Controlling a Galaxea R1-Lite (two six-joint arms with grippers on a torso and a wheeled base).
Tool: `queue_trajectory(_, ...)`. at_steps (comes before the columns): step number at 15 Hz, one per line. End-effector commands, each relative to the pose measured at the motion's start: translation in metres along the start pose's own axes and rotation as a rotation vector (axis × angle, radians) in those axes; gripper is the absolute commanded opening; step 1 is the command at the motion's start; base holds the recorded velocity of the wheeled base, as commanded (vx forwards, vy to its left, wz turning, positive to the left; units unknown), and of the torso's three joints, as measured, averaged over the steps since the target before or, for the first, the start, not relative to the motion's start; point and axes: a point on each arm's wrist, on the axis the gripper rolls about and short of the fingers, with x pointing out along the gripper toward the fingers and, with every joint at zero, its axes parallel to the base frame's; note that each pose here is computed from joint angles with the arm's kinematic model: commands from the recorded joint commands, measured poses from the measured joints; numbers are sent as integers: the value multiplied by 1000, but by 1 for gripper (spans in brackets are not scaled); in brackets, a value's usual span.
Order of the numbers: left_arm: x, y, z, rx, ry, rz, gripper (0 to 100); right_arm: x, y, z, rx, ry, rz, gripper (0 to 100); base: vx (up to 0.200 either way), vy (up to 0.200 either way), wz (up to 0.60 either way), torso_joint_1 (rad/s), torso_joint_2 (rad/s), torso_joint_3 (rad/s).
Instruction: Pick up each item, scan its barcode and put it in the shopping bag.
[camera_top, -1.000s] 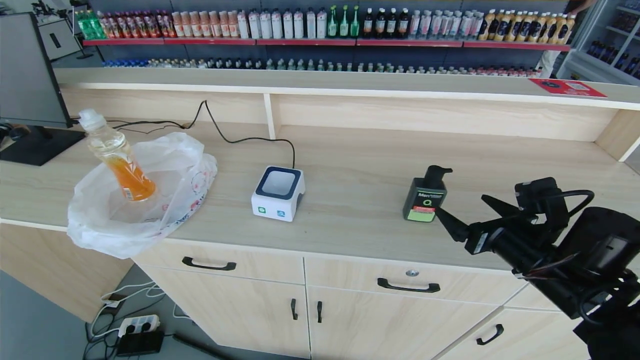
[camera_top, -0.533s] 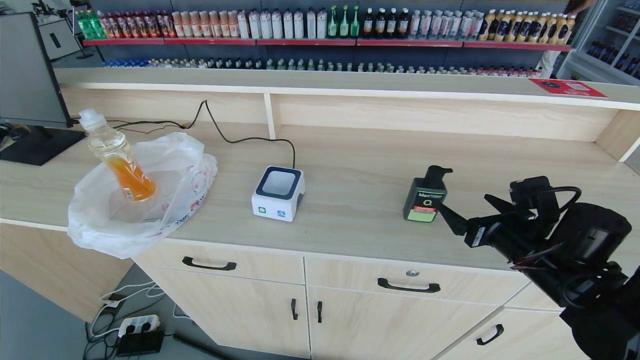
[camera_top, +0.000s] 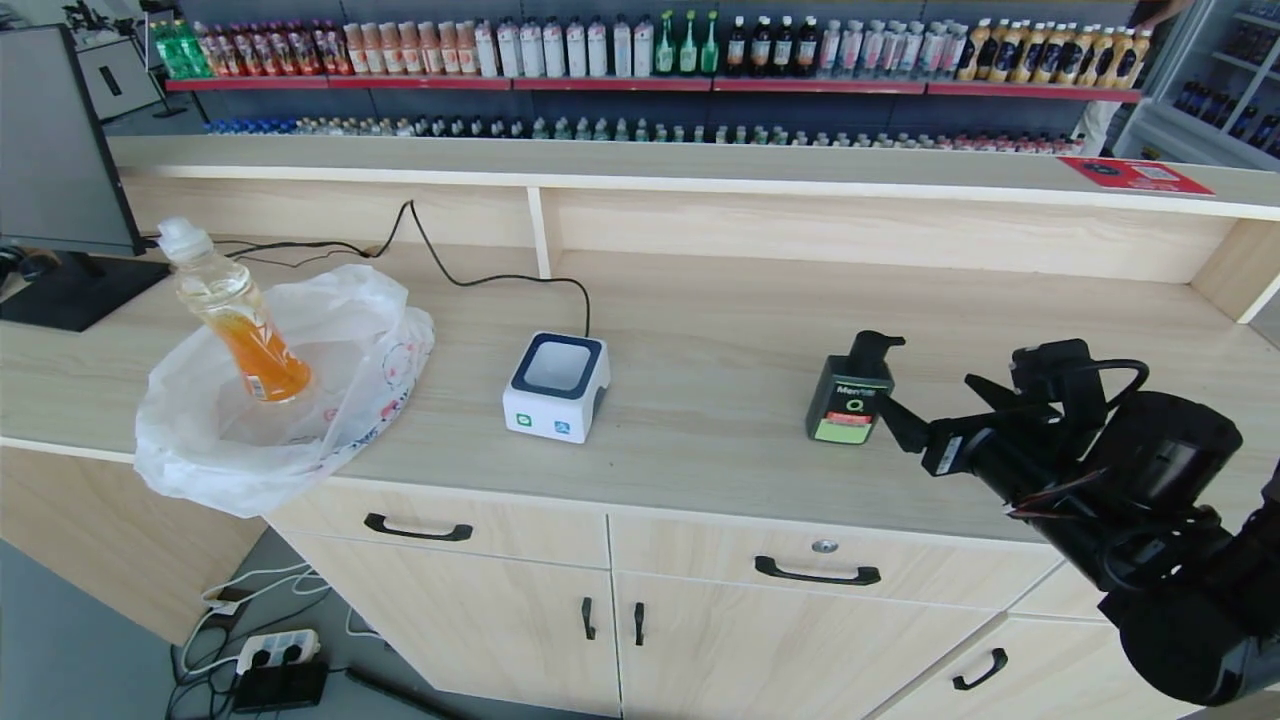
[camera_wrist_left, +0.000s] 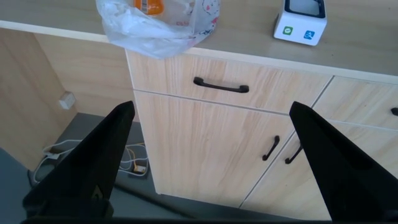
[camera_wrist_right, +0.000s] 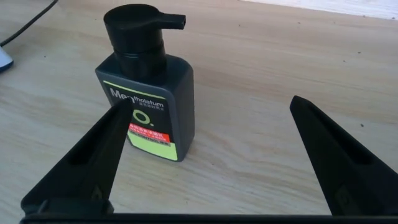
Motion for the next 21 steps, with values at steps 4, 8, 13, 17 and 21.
queue_trajectory(4,0,0,0,1,-2,1,100,8,-5,-4,-2,-3,-17,100,0,0,0,0,0,0)
queue_trajectory(8,0,0,0,1,-2,2,100,12,-9,-4,-3,-9,-31,100,0,0,0,0,0,0)
queue_trajectory(13,0,0,0,1,-2,1,100,17,-21,-6,-7,-15,-65,100,0,0,0,0,0,0)
queue_trajectory(17,0,0,0,1,-2,-1,100,20,-27,-9,-8,-12,-83,100,0,0,0,0,0,0)
queue_trajectory(21,0,0,0,1,-2,1,100,27,-26,-7,-7,-32,-81,100,0,0,0,0,0,0)
